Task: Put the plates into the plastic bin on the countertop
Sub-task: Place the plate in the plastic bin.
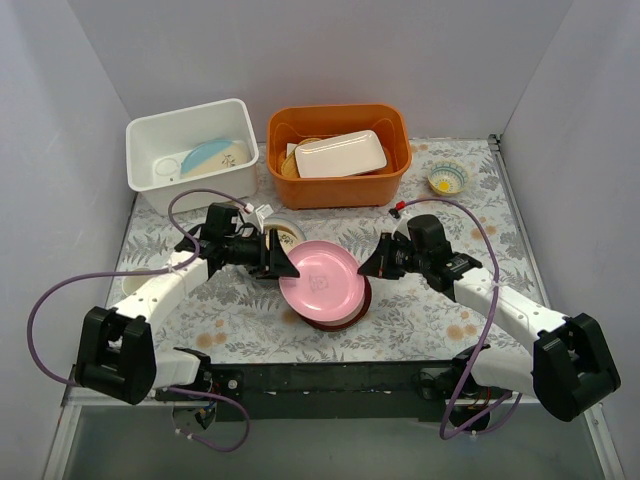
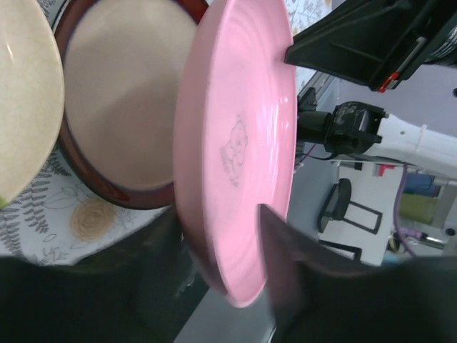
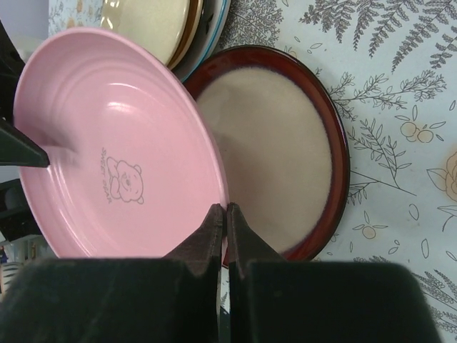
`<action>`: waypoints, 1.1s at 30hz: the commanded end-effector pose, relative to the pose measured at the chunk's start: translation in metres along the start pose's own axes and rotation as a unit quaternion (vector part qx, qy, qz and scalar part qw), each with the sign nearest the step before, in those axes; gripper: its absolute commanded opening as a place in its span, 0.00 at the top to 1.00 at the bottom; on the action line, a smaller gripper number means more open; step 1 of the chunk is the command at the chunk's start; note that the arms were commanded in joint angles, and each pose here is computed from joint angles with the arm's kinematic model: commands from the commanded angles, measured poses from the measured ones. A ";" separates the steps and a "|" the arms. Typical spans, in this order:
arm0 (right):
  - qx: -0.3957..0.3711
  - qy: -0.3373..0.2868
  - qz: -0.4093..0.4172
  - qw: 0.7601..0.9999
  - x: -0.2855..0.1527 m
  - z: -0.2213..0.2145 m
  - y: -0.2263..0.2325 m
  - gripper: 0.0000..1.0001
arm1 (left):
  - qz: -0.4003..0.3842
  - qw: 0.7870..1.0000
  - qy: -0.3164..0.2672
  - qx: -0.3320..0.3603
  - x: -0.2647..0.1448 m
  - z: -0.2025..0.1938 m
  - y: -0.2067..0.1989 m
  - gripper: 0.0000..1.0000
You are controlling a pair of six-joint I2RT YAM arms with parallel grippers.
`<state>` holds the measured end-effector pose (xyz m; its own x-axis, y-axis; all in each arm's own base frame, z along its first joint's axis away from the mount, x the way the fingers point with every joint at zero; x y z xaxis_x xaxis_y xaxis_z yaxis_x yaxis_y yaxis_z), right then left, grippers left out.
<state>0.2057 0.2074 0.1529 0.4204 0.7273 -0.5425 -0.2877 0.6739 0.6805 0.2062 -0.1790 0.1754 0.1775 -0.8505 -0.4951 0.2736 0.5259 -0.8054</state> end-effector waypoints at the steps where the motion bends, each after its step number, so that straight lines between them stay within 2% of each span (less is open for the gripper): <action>1: -0.017 -0.036 0.033 0.999 -0.004 0.022 0.023 0.99 | -0.014 1.000 0.013 0.009 0.002 -0.003 -0.004 0.73; 2: -0.018 -0.036 0.033 0.999 -0.004 0.023 0.023 0.99 | -0.012 1.000 0.012 0.007 0.002 -0.002 -0.004 0.82; 3: -0.019 -0.036 0.033 0.999 -0.004 0.023 0.023 0.97 | -0.008 1.000 0.010 0.006 0.003 -0.002 -0.002 0.98; 4: -0.020 -0.036 0.033 0.999 -0.004 0.023 0.023 0.96 | -0.005 1.000 0.008 0.005 0.003 -0.002 -0.002 1.00; 7: -0.025 -0.037 0.038 0.998 -0.006 0.023 0.025 0.87 | 0.004 1.000 0.002 0.005 0.002 -0.001 -0.002 1.00; 8: -0.027 -0.038 0.037 0.998 -0.006 0.023 0.025 0.80 | 0.005 1.000 0.000 0.005 0.002 0.000 -0.001 1.00; 9: -0.027 -0.039 0.038 0.998 -0.007 0.022 0.025 0.68 | 0.006 1.000 -0.001 0.004 0.002 0.000 -0.002 1.00; 12: -0.032 -0.048 0.032 0.998 -0.009 0.024 0.024 0.47 | 0.018 1.000 -0.013 0.006 0.001 0.004 -0.002 1.00; 14: -0.034 -0.054 0.026 0.998 -0.011 0.024 0.023 0.39 | 0.026 0.999 -0.028 0.012 -0.002 0.010 -0.005 1.00; 25: -0.040 -0.090 0.015 0.995 -0.022 0.025 0.020 0.30 | 0.082 0.991 -0.100 0.018 -0.015 0.050 -0.016 1.00; 33: -0.049 -0.096 0.020 0.994 -0.025 0.025 0.022 0.29 | 0.094 0.983 -0.159 0.012 -0.035 0.094 -0.027 1.00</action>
<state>0.2098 0.2005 0.1865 0.5390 0.7150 -0.4453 -0.3458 0.6699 0.6570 0.2588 -0.1676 0.2109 0.4244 -0.7147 -0.5559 0.2123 0.6754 -0.7062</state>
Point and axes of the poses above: each gripper's point midway between its finger pads, its own x axis out along the fingers, its own y axis along the line the jaws close on, z = x × y, the point moved 5 cm from there along -x, back along the fingers, and after that the axes turned 1 degree about x, right-handed, at the moved point
